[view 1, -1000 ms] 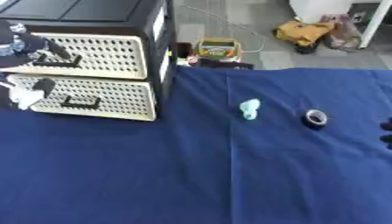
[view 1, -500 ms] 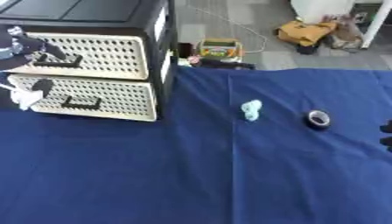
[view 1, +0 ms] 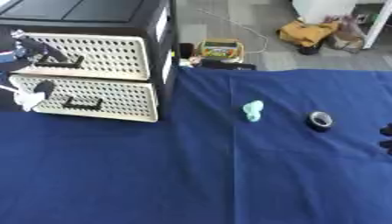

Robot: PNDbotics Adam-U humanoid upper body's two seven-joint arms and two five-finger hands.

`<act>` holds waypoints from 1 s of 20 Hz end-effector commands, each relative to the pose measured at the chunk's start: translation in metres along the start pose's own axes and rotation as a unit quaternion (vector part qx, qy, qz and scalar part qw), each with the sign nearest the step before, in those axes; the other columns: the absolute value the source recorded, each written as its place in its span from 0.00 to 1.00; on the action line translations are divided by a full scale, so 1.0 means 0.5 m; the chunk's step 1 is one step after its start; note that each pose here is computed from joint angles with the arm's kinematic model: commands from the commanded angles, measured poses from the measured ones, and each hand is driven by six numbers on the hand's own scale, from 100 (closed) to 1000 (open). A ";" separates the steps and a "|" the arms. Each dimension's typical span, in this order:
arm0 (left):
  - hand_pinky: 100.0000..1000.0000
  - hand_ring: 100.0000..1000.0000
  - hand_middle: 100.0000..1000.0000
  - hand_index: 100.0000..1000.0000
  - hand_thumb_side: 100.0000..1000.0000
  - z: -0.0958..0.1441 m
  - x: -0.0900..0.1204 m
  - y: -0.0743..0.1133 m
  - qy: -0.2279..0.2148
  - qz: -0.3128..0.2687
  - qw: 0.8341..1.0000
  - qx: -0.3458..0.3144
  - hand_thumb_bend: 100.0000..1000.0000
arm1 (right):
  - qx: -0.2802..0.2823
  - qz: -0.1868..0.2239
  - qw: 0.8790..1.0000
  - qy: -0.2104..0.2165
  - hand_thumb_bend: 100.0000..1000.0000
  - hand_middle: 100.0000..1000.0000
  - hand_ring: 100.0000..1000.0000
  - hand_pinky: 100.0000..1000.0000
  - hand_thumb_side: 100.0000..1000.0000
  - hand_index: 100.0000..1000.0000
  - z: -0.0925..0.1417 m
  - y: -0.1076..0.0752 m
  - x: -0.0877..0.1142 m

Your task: Pick up objects from table and place into drawer.

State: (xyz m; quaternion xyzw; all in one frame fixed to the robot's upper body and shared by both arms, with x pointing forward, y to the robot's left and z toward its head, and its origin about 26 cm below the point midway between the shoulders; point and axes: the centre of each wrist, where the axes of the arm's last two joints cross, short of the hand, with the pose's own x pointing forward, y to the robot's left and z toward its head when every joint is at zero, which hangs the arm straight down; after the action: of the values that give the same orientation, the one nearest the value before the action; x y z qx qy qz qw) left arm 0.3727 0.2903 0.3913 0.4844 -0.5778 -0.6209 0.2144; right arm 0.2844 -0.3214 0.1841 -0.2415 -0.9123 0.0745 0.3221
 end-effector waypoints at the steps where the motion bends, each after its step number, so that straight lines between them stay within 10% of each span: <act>1: 0.11 0.00 0.00 0.84 0.24 0.007 -0.007 0.014 0.008 -0.021 1.000 0.006 0.04 | -0.001 0.004 1.000 -0.013 0.10 0.32 0.68 0.58 0.86 0.68 -0.009 -0.004 0.010; 20: 0.12 0.00 0.00 0.77 0.23 0.006 -0.004 0.010 0.002 -0.025 1.000 0.010 0.00 | -0.002 0.002 1.000 -0.008 0.10 0.32 0.68 0.58 0.86 0.68 -0.007 -0.004 0.009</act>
State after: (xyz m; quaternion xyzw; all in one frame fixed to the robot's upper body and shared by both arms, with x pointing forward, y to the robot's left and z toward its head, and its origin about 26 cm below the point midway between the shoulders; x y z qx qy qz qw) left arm 0.3763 0.2888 0.3841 0.4903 -0.5676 -0.6293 0.2033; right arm 0.2850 -0.3192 0.1829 -0.2392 -0.9123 0.0706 0.3248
